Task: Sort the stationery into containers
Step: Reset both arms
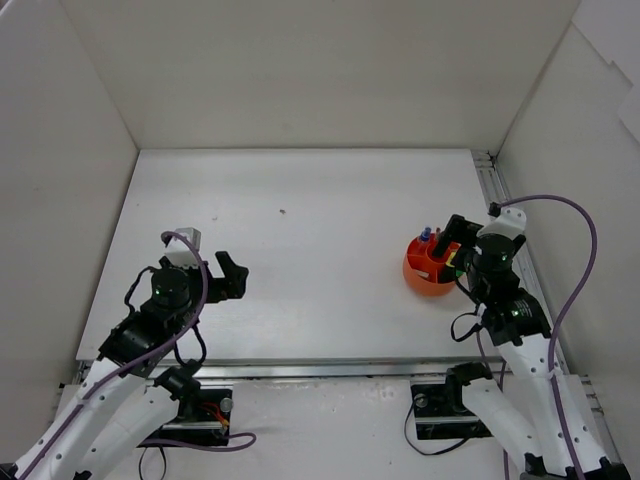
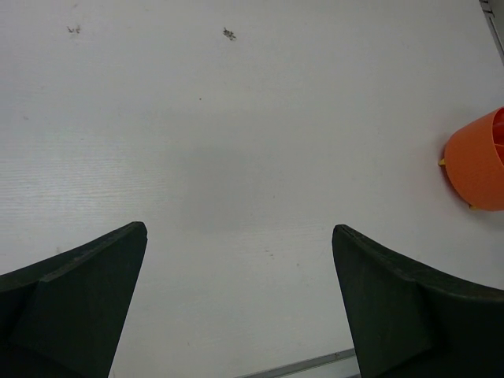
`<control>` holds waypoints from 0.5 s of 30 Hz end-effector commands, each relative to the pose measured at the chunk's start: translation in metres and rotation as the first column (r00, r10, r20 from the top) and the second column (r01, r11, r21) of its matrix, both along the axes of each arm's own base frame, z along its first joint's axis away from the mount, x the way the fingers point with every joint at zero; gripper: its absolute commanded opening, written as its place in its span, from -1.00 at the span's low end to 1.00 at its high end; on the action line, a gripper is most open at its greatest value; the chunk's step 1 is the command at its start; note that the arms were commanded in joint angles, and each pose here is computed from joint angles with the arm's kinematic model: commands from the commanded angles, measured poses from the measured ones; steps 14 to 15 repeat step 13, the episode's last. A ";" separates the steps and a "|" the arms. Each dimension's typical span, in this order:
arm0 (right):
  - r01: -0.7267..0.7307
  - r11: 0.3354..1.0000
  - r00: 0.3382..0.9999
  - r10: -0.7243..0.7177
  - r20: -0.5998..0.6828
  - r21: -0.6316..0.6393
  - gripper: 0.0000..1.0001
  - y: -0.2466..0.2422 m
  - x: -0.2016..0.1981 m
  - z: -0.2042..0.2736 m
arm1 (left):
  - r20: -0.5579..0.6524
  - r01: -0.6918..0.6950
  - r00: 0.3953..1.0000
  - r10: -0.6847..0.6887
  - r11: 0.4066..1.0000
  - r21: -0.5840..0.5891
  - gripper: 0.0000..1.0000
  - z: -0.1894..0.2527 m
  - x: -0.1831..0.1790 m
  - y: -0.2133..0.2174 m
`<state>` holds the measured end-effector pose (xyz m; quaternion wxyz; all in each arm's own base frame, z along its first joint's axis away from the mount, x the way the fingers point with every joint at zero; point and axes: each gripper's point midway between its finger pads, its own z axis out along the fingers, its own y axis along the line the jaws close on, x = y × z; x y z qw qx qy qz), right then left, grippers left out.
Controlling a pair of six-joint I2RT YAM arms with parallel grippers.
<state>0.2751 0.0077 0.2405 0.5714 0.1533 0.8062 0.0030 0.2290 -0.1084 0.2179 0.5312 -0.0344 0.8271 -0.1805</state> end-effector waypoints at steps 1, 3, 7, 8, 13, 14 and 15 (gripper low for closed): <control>-0.045 0.999 0.998 0.044 0.053 0.010 0.96 0.006 -0.005 0.015 | 0.031 -0.062 0.998 0.062 0.998 -0.010 0.99 0.020 0.002 0.011; -0.031 0.999 0.998 0.031 0.051 0.006 0.96 0.003 -0.008 0.014 | 0.026 -0.066 0.997 0.066 0.998 -0.013 0.99 0.020 0.002 0.011; 0.033 0.999 0.999 -0.033 0.032 -0.003 0.96 -0.009 -0.021 0.012 | 0.023 -0.064 0.998 0.064 0.998 -0.020 0.99 0.023 0.002 0.010; 0.057 0.998 0.998 -0.057 0.036 -0.009 0.96 -0.014 -0.022 0.013 | 0.022 -0.065 0.998 0.065 0.998 -0.019 0.99 0.022 0.002 0.010; 0.156 0.988 0.986 -0.155 0.068 -0.011 0.96 -0.032 -0.036 0.019 | 0.036 -0.073 0.997 0.074 0.997 -0.027 0.99 0.024 0.000 0.013; 0.156 0.988 0.986 -0.155 0.068 -0.011 0.96 -0.032 -0.036 0.019 | 0.036 -0.073 0.997 0.074 0.997 -0.027 0.99 0.024 0.000 0.013; 0.156 0.988 0.986 -0.155 0.068 -0.011 0.96 -0.032 -0.036 0.019 | 0.036 -0.073 0.997 0.074 0.997 -0.027 0.99 0.024 0.000 0.013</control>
